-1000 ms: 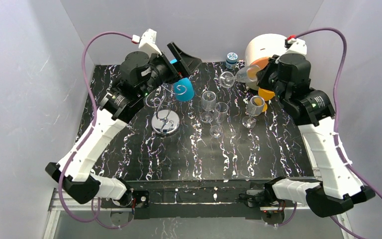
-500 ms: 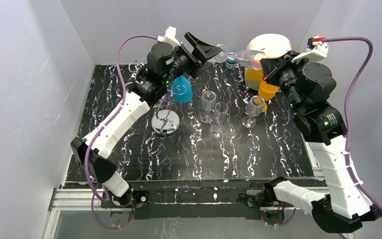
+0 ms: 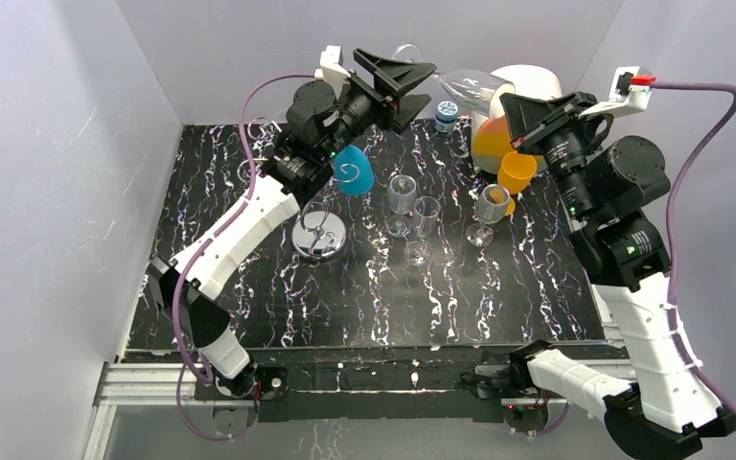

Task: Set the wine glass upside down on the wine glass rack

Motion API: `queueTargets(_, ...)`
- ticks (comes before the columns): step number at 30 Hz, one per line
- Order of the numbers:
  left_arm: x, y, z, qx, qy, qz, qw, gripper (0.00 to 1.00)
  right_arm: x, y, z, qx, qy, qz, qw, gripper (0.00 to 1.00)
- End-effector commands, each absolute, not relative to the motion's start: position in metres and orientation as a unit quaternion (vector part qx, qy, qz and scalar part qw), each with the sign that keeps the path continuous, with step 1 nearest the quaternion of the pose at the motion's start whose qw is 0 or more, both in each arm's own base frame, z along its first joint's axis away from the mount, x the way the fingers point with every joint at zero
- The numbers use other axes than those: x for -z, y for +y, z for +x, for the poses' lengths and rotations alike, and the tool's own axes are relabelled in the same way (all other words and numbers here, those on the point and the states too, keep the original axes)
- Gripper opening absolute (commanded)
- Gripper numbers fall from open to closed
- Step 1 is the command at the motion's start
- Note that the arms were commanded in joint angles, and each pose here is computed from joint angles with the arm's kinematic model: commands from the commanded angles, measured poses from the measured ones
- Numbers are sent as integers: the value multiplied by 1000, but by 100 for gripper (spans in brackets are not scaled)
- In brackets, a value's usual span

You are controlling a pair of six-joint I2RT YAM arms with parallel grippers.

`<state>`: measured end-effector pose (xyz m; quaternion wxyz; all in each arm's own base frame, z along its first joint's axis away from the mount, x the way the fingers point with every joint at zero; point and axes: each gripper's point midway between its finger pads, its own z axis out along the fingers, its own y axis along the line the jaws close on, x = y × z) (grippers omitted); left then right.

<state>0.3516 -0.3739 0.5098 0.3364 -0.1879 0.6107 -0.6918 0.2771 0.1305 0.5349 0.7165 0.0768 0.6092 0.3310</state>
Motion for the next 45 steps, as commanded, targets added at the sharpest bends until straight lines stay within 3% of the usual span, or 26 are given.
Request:
queueTargets(1, -542, -380, 340, 734, 572, -193, 311, 70, -574, 136, 268, -374, 547, 62, 747, 1)
queueTargets(9, -551, -378, 352, 756, 533, -233, 300, 50, -573, 143, 267, -380, 545, 39, 747, 1)
queueTargets(21, -554, -367, 368, 745, 515, -281, 318, 34, -565, 150, 265, -386, 548, 21, 742, 1)
queueTargets(25, -568, -355, 369, 742, 497, -290, 344, 23, -563, 151, 263, -385, 549, 11, 742, 1)
queueTargets(29, -576, -348, 367, 740, 489, -289, 361, 0, -557, 158, 262, -389, 554, -10, 736, 1)
queueTargets(32, -578, -345, 365, 739, 486, -283, 371, 0, -556, 159, 259, -390, 554, -17, 735, 3)
queueTargets(39, -586, -341, 361, 748, 470, -273, 381, 0, -555, 158, 258, -391, 554, -14, 735, 31)
queueTargets(42, -588, -340, 360, 752, 464, -270, 383, 0, -553, 155, 257, -390, 556, -7, 734, 50)
queueTargets(45, -587, -338, 359, 747, 467, -270, 389, 0, -554, 152, 253, -388, 554, -3, 736, 62)
